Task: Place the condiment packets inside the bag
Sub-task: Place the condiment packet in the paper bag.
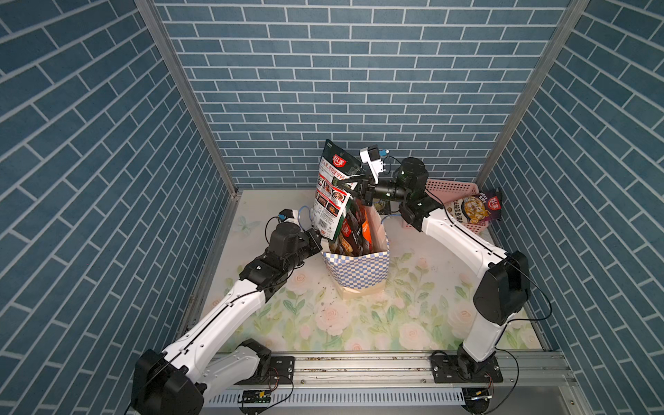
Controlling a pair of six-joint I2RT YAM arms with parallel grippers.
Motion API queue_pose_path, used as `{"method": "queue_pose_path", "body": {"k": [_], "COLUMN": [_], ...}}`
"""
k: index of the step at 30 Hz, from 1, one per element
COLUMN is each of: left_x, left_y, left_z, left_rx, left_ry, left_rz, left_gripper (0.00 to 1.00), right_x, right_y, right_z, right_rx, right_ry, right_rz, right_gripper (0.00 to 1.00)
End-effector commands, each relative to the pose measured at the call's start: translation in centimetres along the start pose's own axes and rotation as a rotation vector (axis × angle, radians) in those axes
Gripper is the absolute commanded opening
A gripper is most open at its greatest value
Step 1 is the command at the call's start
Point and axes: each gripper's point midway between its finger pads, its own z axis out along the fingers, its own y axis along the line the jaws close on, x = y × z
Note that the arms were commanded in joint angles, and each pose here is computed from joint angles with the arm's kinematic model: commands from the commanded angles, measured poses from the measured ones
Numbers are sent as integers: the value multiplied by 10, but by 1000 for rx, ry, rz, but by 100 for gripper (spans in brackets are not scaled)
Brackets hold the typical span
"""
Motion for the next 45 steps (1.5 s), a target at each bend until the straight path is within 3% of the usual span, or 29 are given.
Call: {"method": "queue_pose_path", "body": {"k": [1, 11, 25, 36, 45], "left_x": [-10, -11, -15, -16, -25], "left_y": [-16, -17, -21, -24, -30], "left_z": [-5, -2, 0, 0, 0], "left_rx": [48, 38, 29, 35, -14], "left_ry": [-25, -17, -13, -12, 12], "left_rz": [12, 15, 28, 28, 36], "left_gripper": [0, 0, 0, 0, 0], "right_x": [4, 0, -4, -7, -7], "right_y": [2, -10, -17, -15, 8], "right_z": [-10, -30, -56, -71, -43], "right_rx": [91, 290, 439, 469, 411], "right_ry": [42, 57, 69, 51, 23], "right_rz": [-70, -176, -228, -232, -225], "right_gripper": [0, 0, 0, 0, 0]}}
